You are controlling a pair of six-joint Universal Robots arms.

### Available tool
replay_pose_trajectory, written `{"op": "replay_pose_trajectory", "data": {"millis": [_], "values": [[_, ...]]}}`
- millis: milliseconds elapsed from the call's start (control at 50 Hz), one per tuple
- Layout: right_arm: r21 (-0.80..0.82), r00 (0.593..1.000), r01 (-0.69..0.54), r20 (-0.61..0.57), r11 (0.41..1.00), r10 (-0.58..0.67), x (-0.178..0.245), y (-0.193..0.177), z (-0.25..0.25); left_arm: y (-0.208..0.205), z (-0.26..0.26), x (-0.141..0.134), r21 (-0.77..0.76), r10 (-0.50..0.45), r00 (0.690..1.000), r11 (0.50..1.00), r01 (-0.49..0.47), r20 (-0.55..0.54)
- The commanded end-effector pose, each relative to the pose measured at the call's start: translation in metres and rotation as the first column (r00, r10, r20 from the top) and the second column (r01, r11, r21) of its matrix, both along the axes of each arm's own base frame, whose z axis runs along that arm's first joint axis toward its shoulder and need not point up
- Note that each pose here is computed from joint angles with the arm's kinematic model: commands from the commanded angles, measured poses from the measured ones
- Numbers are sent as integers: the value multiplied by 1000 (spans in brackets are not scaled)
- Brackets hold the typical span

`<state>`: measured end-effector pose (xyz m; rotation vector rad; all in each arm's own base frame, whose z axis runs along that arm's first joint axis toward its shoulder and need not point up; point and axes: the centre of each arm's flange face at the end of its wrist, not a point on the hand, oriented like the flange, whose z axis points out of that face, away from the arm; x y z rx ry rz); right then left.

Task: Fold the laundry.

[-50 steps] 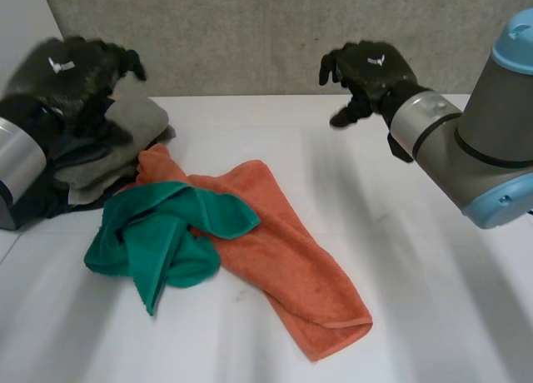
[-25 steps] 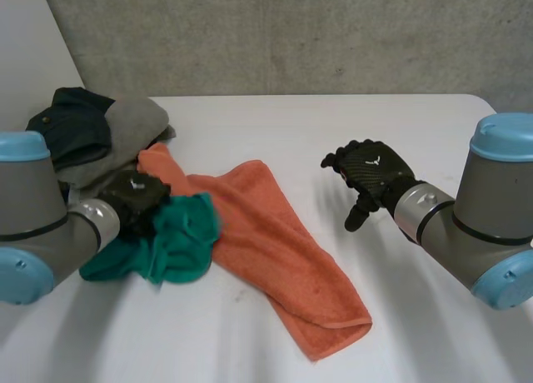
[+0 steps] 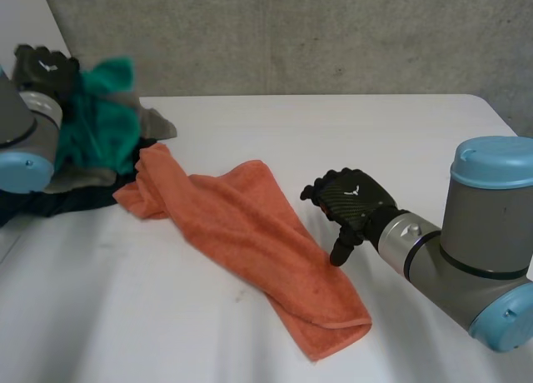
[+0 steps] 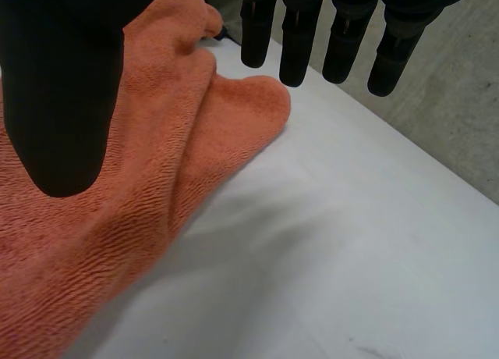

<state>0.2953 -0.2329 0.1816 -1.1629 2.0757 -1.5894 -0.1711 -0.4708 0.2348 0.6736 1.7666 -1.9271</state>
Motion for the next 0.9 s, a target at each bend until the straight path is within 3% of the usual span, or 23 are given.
{"op": "replay_pose_trajectory", "data": {"millis": [20, 160, 260, 340, 620, 800, 900], "values": [[9, 1000, -1, -14, 1000, 1, 0, 7, 1, 37, -5, -17, 88, -76, 997, 993, 75, -3], [24, 999, -6, -45, 1000, 7, -5, 15, -1, 105, 1, -41, 163, -236, 972, 958, 236, -17], [84, 994, -21, -108, 996, 30, -11, 32, -9, 162, -19, -58, 271, -397, 917, 879, 392, -39], [116, 988, -42, -140, 992, 58, -13, 48, -15, 180, -37, -67, 329, -459, 886, 829, 451, -58], [13, 987, -68, -148, 998, 69, -8, 64, -35, 146, -89, -84, 415, -479, 877, 790, 450, -39], [-16, 989, -58, -138, 998, 56, -8, 59, -35, 117, -84, -61, 377, -326, 943, 883, 280, 64], [-24, 989, -53, -137, 998, 49, -8, 56, -34, 106, -85, -42, 358, -251, 952, 917, 176, 175]]}}
